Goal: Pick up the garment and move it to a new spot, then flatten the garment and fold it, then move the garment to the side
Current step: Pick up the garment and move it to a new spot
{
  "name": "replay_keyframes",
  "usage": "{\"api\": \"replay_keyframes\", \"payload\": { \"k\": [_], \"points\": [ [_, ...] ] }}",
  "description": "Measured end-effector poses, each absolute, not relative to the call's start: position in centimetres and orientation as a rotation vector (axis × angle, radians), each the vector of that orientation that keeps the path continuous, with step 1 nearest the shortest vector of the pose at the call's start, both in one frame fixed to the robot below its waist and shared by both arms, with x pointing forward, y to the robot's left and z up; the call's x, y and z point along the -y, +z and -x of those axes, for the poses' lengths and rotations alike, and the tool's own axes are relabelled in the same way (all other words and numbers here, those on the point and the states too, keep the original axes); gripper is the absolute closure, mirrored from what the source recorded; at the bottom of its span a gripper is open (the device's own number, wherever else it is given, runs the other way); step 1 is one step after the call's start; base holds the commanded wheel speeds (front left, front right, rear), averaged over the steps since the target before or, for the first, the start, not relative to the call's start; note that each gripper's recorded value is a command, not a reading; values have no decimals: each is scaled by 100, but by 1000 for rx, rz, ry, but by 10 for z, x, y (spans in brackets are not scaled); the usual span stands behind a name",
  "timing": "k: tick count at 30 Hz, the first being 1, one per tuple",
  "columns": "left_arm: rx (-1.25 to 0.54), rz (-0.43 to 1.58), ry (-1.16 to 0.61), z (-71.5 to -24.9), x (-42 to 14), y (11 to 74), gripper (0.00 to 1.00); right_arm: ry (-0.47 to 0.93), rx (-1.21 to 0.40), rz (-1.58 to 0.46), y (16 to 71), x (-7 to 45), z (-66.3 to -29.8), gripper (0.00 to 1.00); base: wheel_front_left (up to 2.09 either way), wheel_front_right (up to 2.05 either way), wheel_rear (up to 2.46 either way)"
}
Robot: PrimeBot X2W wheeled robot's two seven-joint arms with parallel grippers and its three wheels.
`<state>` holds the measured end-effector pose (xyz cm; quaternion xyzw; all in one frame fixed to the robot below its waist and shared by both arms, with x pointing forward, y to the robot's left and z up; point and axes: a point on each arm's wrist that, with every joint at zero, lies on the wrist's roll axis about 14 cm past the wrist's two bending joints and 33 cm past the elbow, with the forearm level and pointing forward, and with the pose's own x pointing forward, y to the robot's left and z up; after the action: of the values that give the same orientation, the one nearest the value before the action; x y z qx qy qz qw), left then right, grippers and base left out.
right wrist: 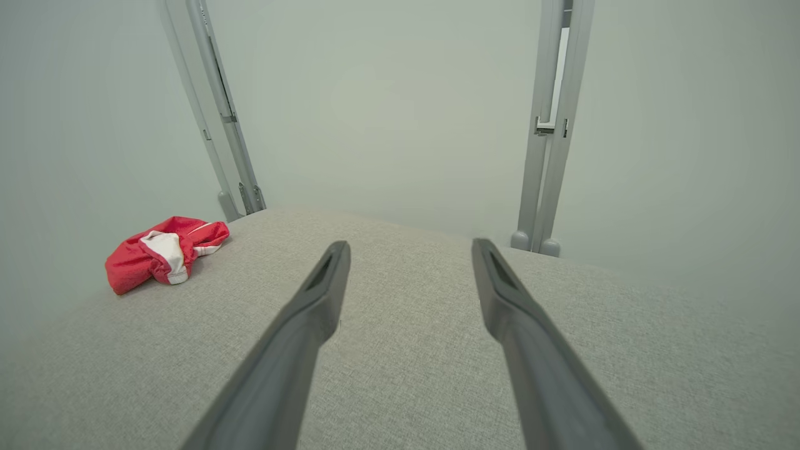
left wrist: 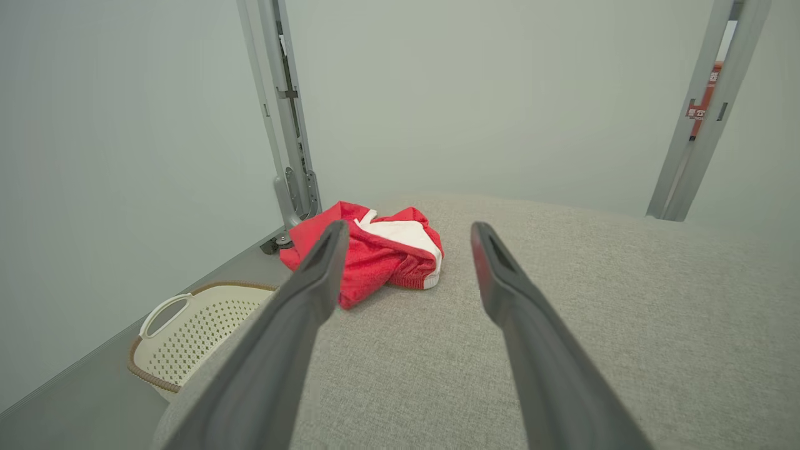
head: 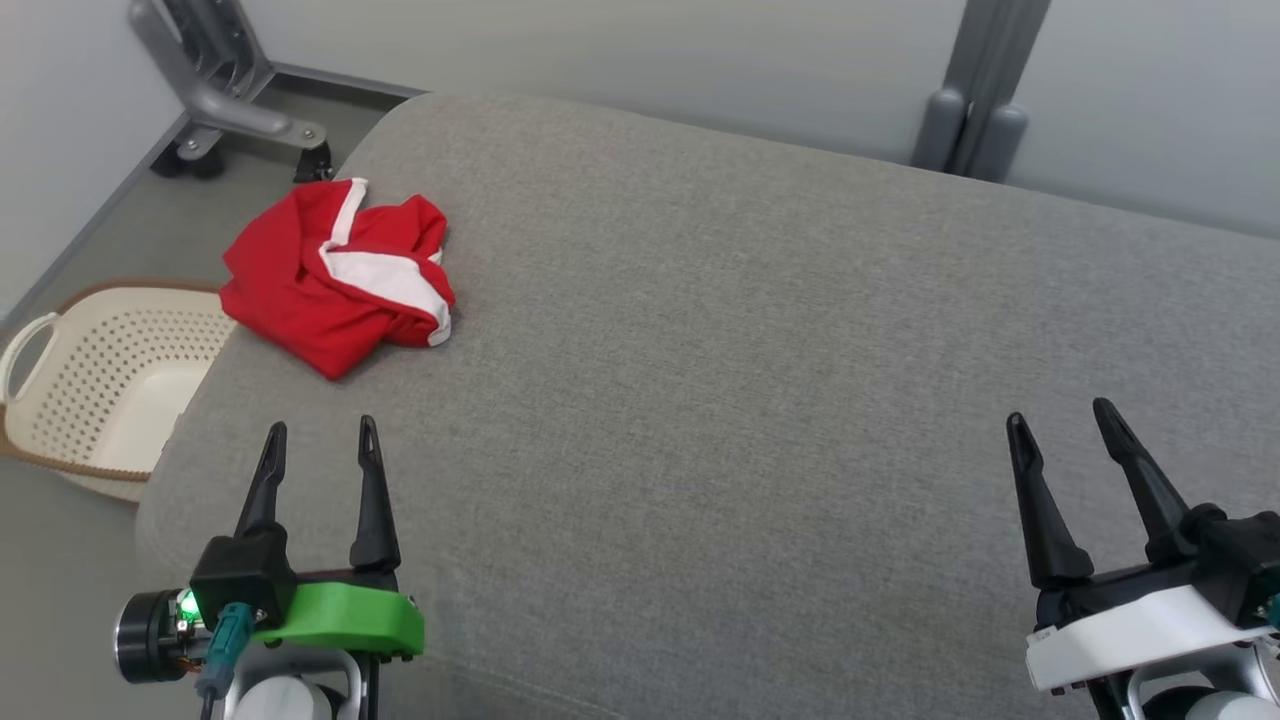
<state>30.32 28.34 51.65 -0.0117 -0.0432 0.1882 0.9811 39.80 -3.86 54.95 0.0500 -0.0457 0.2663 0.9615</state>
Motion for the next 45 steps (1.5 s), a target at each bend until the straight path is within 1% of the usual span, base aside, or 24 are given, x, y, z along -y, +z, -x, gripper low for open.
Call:
{"api": "replay_keyframes", "payload": {
  "k": [4, 7, 11, 15, 21, 24, 31, 32, 33, 34, 39, 45],
  "points": [
    [88, 25, 424, -306, -296, 518, 0, 580, 80, -98, 546, 26, -408, 0, 0, 0, 0],
    [100, 32, 443, -321, -307, 523, 0, 607, 74, -91, 544, 19, -419, 0, 0, 0, 0],
    [71, 46, 461, -346, -324, 516, 0, 624, 60, -77, 538, 17, -433, 0, 0, 0, 0],
    [-14, 51, 460, -378, -339, 492, 0, 613, 31, -64, 524, 24, -451, 0, 0, 0, 0],
    [-253, 86, 432, -416, -342, 416, 0, 553, -45, -59, 487, 47, -472, 0, 0, 0, 0],
    [-348, 111, 446, -425, -345, 384, 0, 529, -81, -57, 470, 57, -478, 0, 0, 0, 0],
    [-453, 130, 502, -438, -359, 344, 0, 461, -151, -45, 439, 83, -482, 0, 0, 0, 0],
    [-462, 131, 502, -439, -361, 340, 4, 454, -158, -43, 436, 86, -482, 0, 0, 0, 0],
    [-474, 130, 502, -439, -362, 336, 60, 446, -165, -41, 434, 89, -482, 0, 0, 0, 0],
    [-480, 131, 501, -441, -363, 333, 100, 436, -173, -37, 431, 92, -482, 0, 0, 0, 0],
    [-454, 97, 494, -448, -368, 338, 100, 411, -173, -36, 429, 100, -480, 0, 0, 0, 0],
    [-372, 45, 510, -429, -371, 363, 100, 417, -127, -61, 445, 93, -473, 0, 0, 0, 0]
  ]
}}
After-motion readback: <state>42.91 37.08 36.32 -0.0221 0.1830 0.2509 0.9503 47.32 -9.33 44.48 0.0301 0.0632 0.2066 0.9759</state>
